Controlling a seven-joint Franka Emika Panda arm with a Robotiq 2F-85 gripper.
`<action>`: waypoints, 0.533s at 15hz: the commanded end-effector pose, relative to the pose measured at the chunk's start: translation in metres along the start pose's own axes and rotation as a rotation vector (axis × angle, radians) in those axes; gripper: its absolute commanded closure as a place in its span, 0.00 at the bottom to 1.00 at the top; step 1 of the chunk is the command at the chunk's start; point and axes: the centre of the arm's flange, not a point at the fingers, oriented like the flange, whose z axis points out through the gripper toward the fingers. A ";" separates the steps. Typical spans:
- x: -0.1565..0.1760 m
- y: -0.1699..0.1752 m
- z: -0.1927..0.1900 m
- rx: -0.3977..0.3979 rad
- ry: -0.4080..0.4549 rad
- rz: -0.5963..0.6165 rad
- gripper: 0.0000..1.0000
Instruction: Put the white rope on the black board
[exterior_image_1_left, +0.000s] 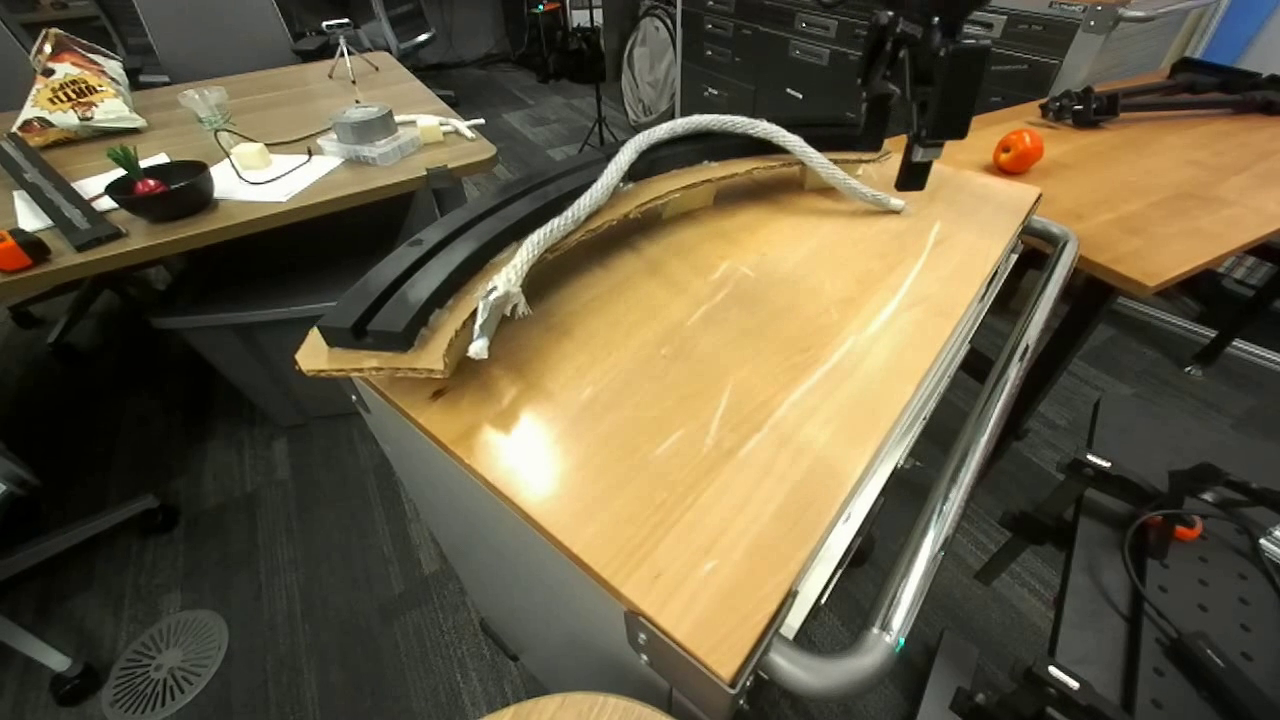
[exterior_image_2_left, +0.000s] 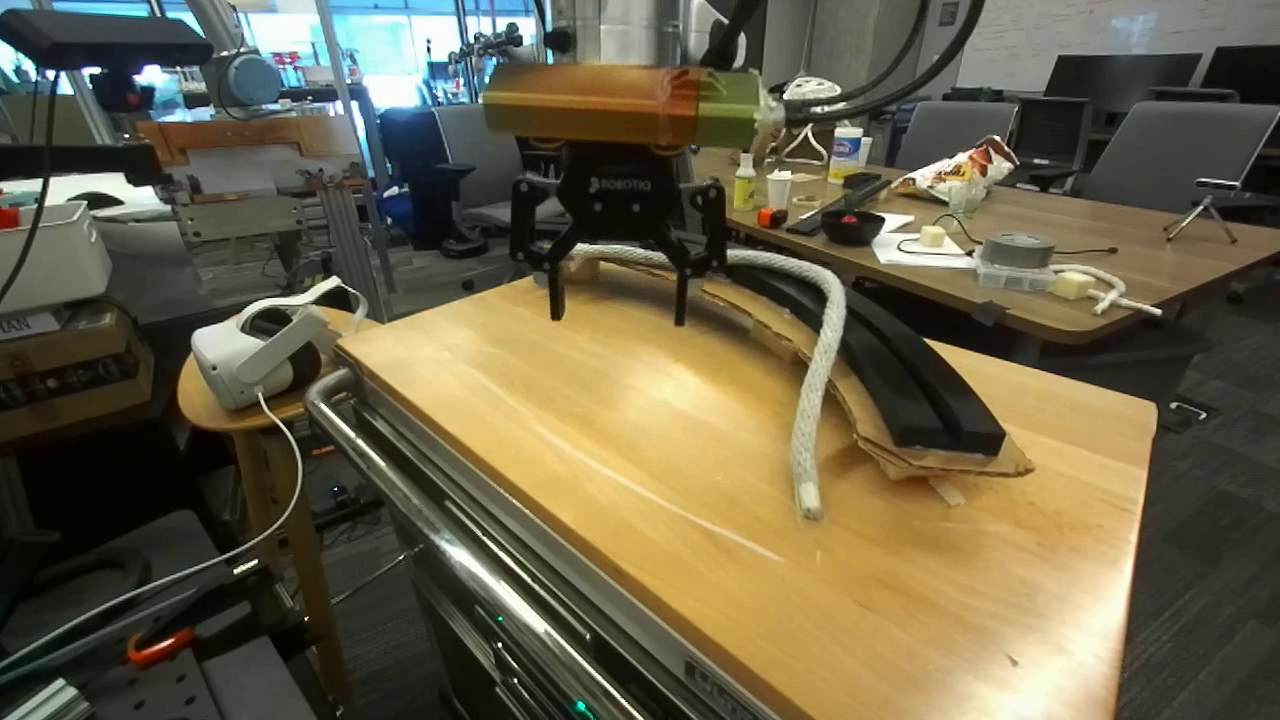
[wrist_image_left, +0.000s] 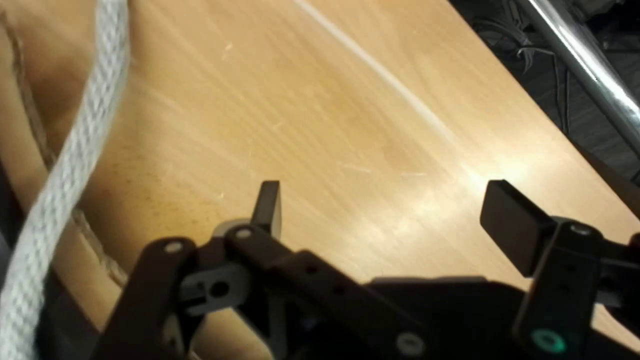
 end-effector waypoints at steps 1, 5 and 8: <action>-0.040 -0.007 0.034 -0.015 0.006 0.204 0.00; -0.041 0.000 0.045 0.014 -0.004 0.225 0.00; -0.027 0.004 0.034 -0.132 -0.042 0.343 0.00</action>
